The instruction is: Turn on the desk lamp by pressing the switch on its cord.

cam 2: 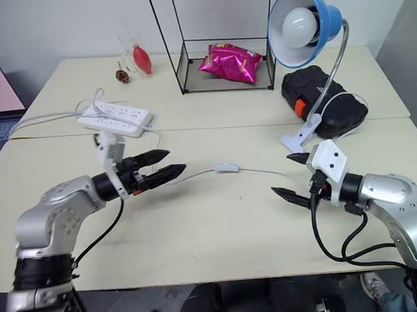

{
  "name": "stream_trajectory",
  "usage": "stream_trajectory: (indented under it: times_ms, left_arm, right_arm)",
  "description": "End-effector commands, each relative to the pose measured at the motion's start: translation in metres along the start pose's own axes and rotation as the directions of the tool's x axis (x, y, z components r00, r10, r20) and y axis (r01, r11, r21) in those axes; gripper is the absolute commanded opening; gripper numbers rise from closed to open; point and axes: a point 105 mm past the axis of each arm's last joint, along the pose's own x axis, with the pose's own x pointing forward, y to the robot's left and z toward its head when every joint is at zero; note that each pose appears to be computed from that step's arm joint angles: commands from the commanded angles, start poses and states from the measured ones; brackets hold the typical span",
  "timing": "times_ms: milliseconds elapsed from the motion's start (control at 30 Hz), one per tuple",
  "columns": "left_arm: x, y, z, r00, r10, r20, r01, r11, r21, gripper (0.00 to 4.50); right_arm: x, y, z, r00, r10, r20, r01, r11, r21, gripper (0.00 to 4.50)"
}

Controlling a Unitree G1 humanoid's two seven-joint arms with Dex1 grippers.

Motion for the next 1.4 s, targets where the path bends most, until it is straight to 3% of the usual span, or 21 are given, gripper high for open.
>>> stream_trajectory:
  times_ms: [33, 533, 933, 1400]
  left_arm:
    - [0.018, 0.004, 0.005, 0.998, -0.062, -0.013, 0.062, 0.998, 0.01, 4.49]
    - [0.074, 0.009, 0.005, 0.97, -0.229, -0.08, 0.216, 0.965, -0.15, 4.49]
    - [0.073, 0.01, -0.02, 0.952, -0.254, -0.171, 0.215, 0.952, -0.22, 4.49]
    - [0.08, 0.002, -0.03, 0.929, -0.302, -0.215, 0.242, 0.933, -0.267, 4.49]
  right_arm:
    - [-0.005, 0.008, 0.011, 1.0, -0.013, 0.019, 0.014, 1.0, -0.01, 4.38]
    - [-0.004, 0.024, 0.016, 1.0, -0.028, 0.011, 0.028, 1.0, 0.007, 4.38]
    - [-0.004, 0.03, 0.018, 1.0, -0.022, 0.013, 0.022, 1.0, 0.006, 4.38]
    - [-0.005, 0.035, 0.013, 1.0, -0.011, -0.016, 0.01, 1.0, -0.013, 4.38]
